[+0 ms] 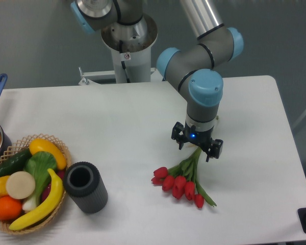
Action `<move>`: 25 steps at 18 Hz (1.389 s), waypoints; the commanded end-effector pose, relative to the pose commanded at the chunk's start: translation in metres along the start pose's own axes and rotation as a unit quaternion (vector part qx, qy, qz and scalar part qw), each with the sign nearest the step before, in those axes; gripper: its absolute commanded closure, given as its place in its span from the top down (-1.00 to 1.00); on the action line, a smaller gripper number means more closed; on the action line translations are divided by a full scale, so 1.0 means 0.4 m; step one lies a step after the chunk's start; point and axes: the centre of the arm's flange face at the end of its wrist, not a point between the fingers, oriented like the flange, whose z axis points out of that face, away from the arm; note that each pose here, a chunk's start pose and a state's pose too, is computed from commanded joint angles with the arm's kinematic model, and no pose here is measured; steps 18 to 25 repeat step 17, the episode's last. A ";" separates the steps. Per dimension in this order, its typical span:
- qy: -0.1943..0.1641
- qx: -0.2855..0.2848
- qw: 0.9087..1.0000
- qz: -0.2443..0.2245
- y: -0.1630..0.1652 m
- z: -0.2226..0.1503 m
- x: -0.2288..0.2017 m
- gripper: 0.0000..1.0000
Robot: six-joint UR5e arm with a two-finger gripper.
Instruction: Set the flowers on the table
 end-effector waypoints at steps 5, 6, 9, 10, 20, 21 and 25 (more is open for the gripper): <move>-0.005 0.001 1.000 -0.009 0.032 -0.003 -0.018 1.00; -0.010 -0.002 1.000 -0.010 0.033 -0.011 -0.020 1.00; -0.014 -0.009 1.000 -0.002 0.060 -0.035 0.020 1.00; -0.014 -0.011 1.000 0.016 0.066 -0.040 0.040 1.00; -0.005 -0.021 0.999 0.030 0.106 -0.028 0.067 1.00; -0.005 -0.021 0.999 0.030 0.106 -0.028 0.067 1.00; -0.005 -0.021 0.999 0.030 0.106 -0.028 0.067 1.00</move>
